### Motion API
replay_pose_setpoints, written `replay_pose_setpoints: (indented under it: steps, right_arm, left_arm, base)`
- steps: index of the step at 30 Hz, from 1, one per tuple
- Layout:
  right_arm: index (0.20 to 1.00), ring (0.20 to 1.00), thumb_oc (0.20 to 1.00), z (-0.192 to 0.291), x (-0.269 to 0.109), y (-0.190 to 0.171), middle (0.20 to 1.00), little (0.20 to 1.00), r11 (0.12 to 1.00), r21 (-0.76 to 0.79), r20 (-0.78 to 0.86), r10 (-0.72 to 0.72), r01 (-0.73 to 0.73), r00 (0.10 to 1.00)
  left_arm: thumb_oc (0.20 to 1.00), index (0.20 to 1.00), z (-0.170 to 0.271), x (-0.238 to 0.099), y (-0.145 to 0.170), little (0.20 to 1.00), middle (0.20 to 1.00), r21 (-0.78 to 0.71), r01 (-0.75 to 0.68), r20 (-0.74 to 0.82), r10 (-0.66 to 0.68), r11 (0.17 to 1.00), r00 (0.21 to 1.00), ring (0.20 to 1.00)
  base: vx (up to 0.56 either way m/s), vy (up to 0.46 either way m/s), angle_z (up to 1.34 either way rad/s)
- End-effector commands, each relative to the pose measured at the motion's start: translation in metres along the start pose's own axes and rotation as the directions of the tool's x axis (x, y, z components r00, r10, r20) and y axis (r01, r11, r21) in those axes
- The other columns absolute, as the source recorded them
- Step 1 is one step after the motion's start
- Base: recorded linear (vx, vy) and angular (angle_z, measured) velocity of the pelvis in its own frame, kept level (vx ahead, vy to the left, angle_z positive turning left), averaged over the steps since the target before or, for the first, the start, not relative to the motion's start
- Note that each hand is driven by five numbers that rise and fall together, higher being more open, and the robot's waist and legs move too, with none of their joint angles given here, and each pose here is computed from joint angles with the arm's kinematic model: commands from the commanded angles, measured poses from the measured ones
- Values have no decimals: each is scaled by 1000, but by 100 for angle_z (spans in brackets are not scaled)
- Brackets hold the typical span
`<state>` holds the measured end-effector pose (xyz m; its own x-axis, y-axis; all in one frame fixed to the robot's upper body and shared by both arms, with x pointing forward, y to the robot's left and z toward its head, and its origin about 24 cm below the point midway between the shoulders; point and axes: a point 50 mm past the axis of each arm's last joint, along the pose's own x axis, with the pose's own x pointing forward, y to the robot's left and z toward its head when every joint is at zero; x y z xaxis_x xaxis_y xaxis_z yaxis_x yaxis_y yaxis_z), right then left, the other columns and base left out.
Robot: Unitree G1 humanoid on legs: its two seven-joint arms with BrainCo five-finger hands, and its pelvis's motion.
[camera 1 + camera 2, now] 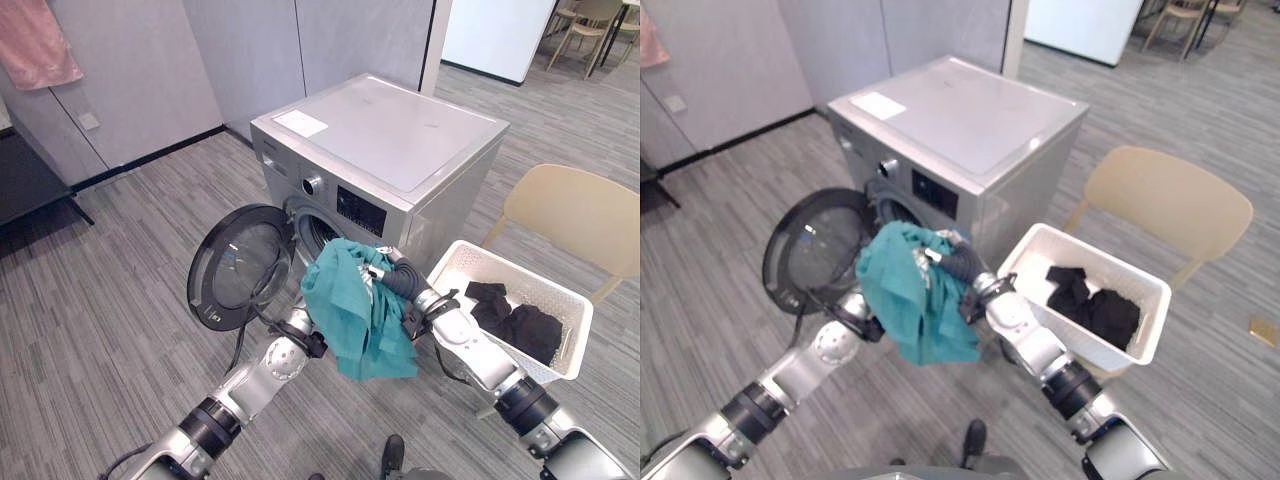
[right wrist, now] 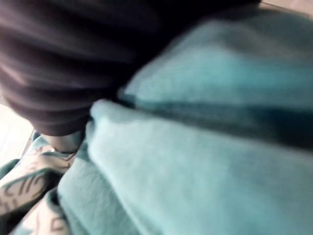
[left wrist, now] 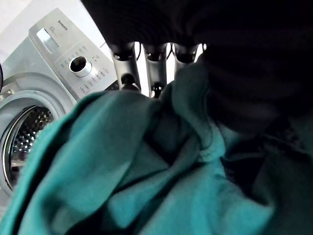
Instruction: Grab the laundry basket,head to the washer,open it,put in the laundry and shut it.
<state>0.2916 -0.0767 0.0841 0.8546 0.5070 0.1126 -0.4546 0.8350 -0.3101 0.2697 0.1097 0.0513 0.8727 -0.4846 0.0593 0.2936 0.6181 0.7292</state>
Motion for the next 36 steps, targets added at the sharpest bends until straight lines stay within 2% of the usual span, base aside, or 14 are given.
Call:
replay_pose_setpoints:
  steps: [1,6,10,18,22,24,27,28,29,30,31,32,33,36]
  right_arm:
    - [1000,1000,1000,29,14,4,1000,1000,996,88,147,-33,20,989]
    - [1000,1000,1000,33,10,-6,1000,1000,997,48,168,-61,54,984]
    - [1000,1000,1000,36,-15,-38,1000,1000,982,-14,198,-179,186,964]
    - [1000,1000,1000,10,-54,-66,1000,1000,939,-60,91,-331,337,939]
    - [1000,1000,1000,-14,-80,-77,1000,1000,915,-91,-26,-397,393,918]
    - [1000,1000,1000,-43,-114,-85,1000,1000,896,-177,-177,-435,406,883]
    - [1000,1000,1000,-57,-129,-87,1000,1000,889,-212,-251,-451,406,857]
    - [1000,1000,1000,-80,-154,-87,1000,1000,883,-270,-373,-463,383,804]
    - [1000,1000,1000,-80,-154,-87,1000,1000,884,-270,-373,-462,383,804]
    - [1000,1000,1000,-100,-172,-83,1000,1000,888,-285,-475,-459,362,751]
    - [1000,1000,1000,-100,-171,-83,1000,1000,888,-285,-475,-458,362,751]
    - [1000,1000,1000,-114,-185,-78,1000,1000,894,-304,-546,-447,330,708]
    - [1000,1000,1000,-115,-185,-78,1000,1000,894,-304,-546,-447,329,709]
    - [1000,1000,1000,-135,-199,-67,1000,1000,907,-284,-640,-421,311,643]
  left_arm:
    - [200,200,8,10,6,200,200,-63,-78,37,81,995,996,200]
    - [200,200,-3,6,10,200,200,-97,-132,-22,130,987,991,200]
    - [200,200,-33,-37,16,200,200,-183,-209,-178,176,961,968,200]
    - [200,200,-59,-69,14,200,200,-325,-345,-365,220,880,905,200]
    - [200,200,-75,-87,15,200,200,-347,-416,-458,235,840,857,200]
    - [200,200,-89,-109,14,200,200,-353,-461,-539,226,814,812,200]
    - [200,200,-95,-118,13,200,200,-346,-474,-572,218,810,791,200]
    - [200,200,-105,-136,11,200,200,-332,-491,-628,199,806,752,200]
    - [200,200,-105,-136,11,200,200,-332,-491,-629,199,806,752,200]
    - [200,200,-114,-151,8,200,200,-318,-511,-684,180,798,707,200]
    - [200,200,-114,-151,8,200,200,-318,-511,-684,180,798,707,200]
    - [200,200,-123,-167,3,200,200,-308,-541,-738,162,783,655,200]
    - [200,200,-123,-167,3,200,200,-308,-541,-738,162,783,655,200]
    - [200,200,-135,-184,-3,200,200,-283,-589,-806,145,757,574,200]
  base:
    - [18,1,-3]
    - [12,-4,-7]
    - [3,-7,-8]
    - [0,0,0]
    - [0,0,0]
    - [0,0,0]
    - [0,0,0]
    - [0,0,0]
    - [-43,-28,0]
    - [0,0,0]
    - [-53,-32,-1]
    - [0,0,0]
    - [-68,-35,-1]
    - [-82,-22,1]
